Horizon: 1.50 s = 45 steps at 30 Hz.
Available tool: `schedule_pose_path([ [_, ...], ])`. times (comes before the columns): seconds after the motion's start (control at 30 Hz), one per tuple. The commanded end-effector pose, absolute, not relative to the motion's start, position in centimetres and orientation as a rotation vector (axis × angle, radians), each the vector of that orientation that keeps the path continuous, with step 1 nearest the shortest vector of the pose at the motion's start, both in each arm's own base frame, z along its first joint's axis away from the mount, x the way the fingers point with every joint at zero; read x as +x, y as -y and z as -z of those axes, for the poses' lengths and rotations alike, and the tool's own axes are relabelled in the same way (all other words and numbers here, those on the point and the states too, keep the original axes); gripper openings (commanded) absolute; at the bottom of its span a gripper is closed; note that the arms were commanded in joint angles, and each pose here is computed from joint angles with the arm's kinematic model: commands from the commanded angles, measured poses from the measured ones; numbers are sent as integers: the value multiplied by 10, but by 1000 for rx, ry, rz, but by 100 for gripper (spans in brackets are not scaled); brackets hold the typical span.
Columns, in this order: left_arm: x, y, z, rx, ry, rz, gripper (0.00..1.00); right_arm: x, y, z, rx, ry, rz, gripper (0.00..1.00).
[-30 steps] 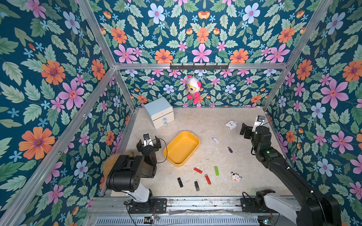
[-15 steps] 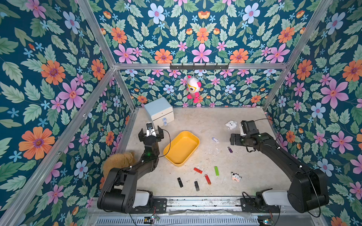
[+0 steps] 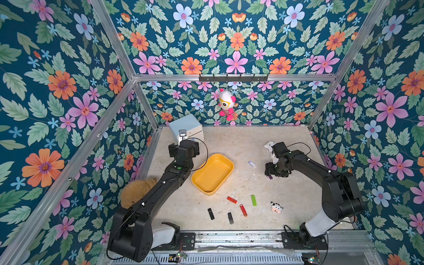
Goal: Put the usb flash drive into the storage box
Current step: Pick up the USB flash from the center of the board.
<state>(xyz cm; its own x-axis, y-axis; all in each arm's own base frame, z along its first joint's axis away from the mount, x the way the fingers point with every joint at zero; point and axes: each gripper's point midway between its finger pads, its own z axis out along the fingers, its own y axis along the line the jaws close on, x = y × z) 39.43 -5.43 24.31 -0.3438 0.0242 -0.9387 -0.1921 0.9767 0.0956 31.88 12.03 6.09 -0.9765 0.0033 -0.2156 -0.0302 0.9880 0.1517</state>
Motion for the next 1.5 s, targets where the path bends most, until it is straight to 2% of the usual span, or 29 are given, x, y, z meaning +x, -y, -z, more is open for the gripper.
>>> schedule_pose_path([
  [0.0, 383, 60, -231, -108, -1993, -164, 99, 315, -122, -51, -44, -2975, -222, 71],
  [0.07, 382, 63, -231, -98, -2009, -145, 99, 316, -121, -46, -47, -2995, -201, 68],
  [0.67, 388, 78, -220, -62, -2073, -76, 99, 326, -121, -20, -83, -3060, -146, 57],
  [1.0, 392, 90, -217, -27, -2101, -27, 99, 320, -117, -15, -86, -3077, -114, 48],
  [1.47, 407, 137, -196, 156, -2197, 27, 99, 313, -122, -7, -124, -3109, -82, 30],
])
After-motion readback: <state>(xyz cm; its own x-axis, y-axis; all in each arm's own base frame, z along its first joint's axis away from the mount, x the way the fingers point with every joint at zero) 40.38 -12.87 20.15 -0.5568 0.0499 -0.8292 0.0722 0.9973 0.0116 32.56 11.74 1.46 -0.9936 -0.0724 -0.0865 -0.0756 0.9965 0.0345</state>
